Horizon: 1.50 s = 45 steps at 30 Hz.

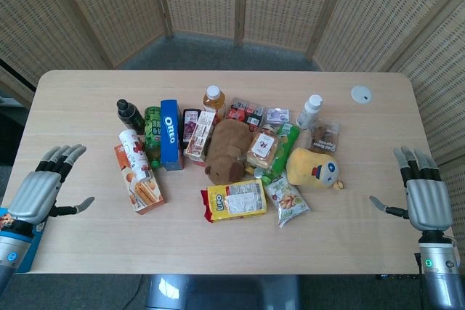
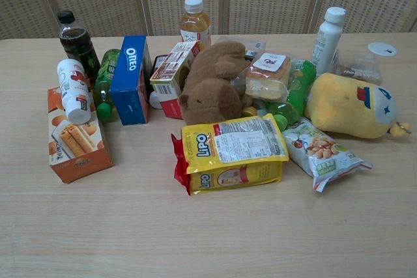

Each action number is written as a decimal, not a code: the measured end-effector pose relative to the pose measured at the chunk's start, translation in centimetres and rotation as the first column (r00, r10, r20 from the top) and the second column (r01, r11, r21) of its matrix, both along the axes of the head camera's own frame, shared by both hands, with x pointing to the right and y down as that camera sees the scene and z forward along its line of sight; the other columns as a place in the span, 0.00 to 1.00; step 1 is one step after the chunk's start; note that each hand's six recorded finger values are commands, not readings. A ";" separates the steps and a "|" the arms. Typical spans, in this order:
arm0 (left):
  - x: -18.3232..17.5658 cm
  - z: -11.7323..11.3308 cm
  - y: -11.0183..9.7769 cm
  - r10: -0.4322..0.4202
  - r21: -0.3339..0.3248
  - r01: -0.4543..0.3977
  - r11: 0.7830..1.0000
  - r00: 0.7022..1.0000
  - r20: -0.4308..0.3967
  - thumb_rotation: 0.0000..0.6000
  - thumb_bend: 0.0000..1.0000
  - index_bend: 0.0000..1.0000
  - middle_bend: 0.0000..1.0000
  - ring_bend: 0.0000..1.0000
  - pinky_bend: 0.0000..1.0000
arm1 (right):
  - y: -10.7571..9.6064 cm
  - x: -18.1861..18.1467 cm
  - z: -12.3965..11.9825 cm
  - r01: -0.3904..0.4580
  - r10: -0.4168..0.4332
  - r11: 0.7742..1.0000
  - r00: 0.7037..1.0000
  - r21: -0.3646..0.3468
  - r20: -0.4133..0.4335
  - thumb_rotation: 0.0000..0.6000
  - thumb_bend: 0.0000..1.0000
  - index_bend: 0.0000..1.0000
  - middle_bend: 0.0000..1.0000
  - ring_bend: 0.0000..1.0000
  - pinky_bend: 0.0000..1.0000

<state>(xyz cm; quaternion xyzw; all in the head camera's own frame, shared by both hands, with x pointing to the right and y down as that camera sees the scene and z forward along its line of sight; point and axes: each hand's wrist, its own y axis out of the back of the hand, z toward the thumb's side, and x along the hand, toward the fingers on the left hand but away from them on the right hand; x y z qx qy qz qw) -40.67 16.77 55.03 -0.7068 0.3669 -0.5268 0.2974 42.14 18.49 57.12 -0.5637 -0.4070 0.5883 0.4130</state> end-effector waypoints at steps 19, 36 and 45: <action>0.3 2.2 -0.9 0.130 -0.055 -0.126 0.990 0.989 0.065 0.99 0.27 0.00 0.00 0.00 0.00 | -0.5 -0.8 0.5 0.009 -0.009 1.000 1.000 -0.009 0.005 0.59 0.00 0.00 0.00 0.00 0.00; 4.3 9.3 -4.5 0.386 -0.151 -0.360 0.921 0.897 0.215 1.00 0.27 0.00 0.00 0.00 0.00 | -0.4 -0.7 0.3 -0.001 0.001 1.000 1.000 -0.017 -0.011 0.58 0.00 0.00 0.00 0.00 0.00; 6.6 11.9 -5.9 0.432 -0.177 -0.402 0.899 0.880 0.198 1.00 0.27 0.00 0.04 0.00 0.00 | 0.1 0.4 -0.6 -0.032 0.031 0.999 0.999 -0.006 -0.038 0.59 0.00 0.00 0.00 0.00 0.00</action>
